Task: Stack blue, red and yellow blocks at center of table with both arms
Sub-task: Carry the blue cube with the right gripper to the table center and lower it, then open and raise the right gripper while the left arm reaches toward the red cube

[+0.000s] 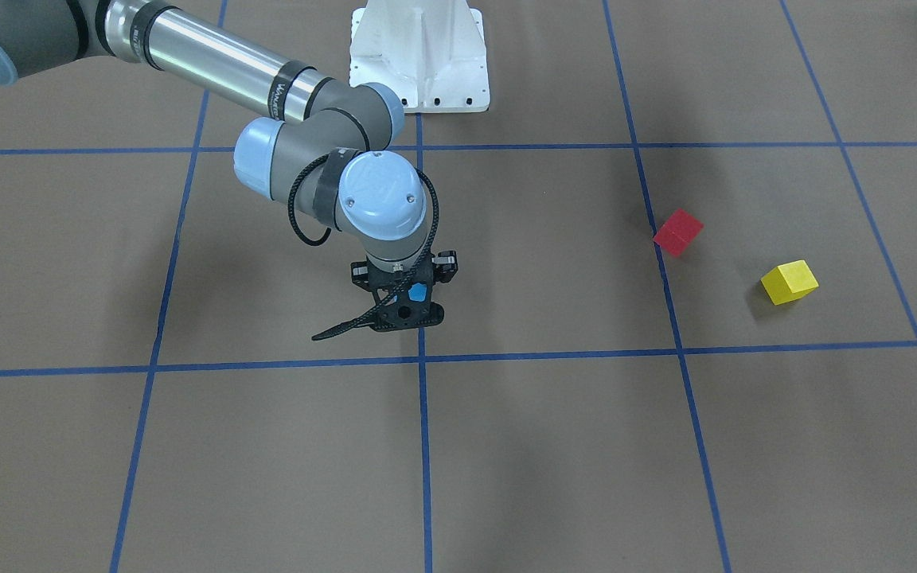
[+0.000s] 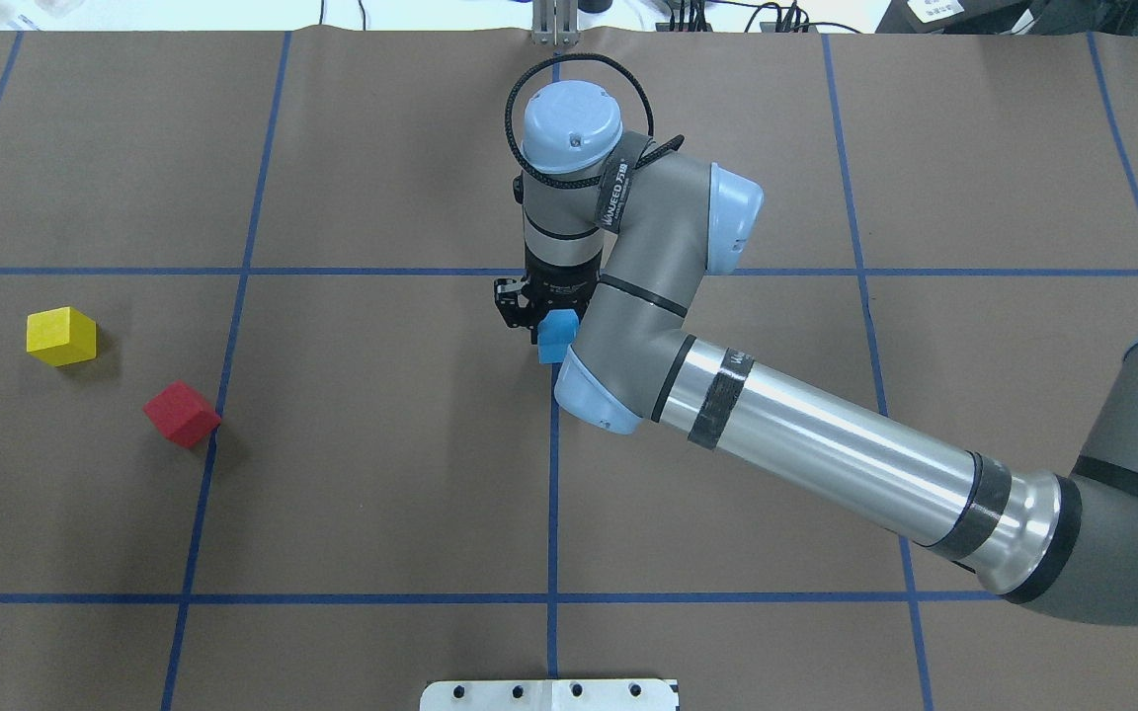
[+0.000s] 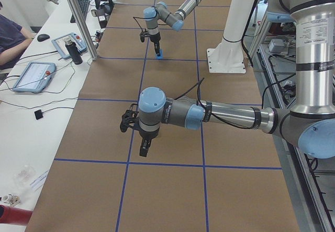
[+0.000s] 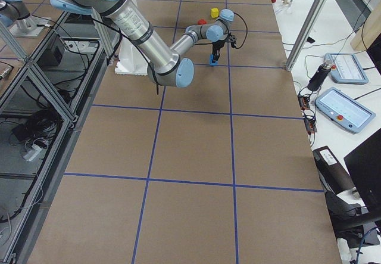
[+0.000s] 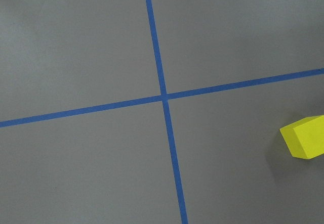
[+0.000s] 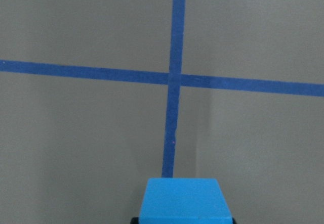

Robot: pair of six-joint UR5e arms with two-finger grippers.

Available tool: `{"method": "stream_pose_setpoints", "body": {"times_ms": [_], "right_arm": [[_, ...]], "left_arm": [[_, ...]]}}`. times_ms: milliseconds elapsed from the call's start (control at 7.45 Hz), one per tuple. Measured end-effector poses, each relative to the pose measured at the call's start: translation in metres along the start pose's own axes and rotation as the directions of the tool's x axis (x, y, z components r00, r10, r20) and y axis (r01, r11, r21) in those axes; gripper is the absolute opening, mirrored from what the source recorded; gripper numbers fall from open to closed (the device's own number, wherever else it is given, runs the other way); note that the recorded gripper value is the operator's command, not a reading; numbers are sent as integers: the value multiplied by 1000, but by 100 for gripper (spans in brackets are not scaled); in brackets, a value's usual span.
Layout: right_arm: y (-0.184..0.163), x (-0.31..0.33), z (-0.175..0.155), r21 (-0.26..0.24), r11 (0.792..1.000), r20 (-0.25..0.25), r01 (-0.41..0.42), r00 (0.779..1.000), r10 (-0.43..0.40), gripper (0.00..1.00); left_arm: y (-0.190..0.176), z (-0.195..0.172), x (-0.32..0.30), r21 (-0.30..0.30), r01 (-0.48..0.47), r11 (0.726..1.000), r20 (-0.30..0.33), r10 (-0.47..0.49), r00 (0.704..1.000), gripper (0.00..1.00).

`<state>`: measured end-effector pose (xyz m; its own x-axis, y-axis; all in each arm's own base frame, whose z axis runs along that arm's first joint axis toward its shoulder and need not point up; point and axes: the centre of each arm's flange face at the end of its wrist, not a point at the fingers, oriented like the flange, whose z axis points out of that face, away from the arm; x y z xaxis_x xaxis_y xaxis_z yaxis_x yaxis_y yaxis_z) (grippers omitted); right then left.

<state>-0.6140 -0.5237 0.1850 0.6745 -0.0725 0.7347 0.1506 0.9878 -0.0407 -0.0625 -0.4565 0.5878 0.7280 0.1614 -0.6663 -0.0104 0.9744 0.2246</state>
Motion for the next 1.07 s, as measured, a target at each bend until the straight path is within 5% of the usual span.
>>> {"method": "stream_pose_setpoints", "body": {"times_ms": [134, 268, 805, 1074], "right_arm": [[3, -3, 2, -2, 1000, 2, -2, 1000, 2, 83], [5, -5, 3, 0, 1000, 6, -2, 1000, 2, 97], [10, -12, -1, 9, 998, 33, -57, 998, 56, 99], [-1, 0, -35, 45, 996, 61, -74, 996, 71, 99]], "left_arm": [[-1, 0, 0, 0, -1, 1000, 1, 1, 1000, 100], [-1, 0, 0, 1, -1, 1000, 1, 1, 1000, 100], [-6, -2, 1, 6, -5, 1000, 5, 5, 1000, 100], [-26, -11, 16, 29, -22, 999, 2, 22, 1000, 100]]}}
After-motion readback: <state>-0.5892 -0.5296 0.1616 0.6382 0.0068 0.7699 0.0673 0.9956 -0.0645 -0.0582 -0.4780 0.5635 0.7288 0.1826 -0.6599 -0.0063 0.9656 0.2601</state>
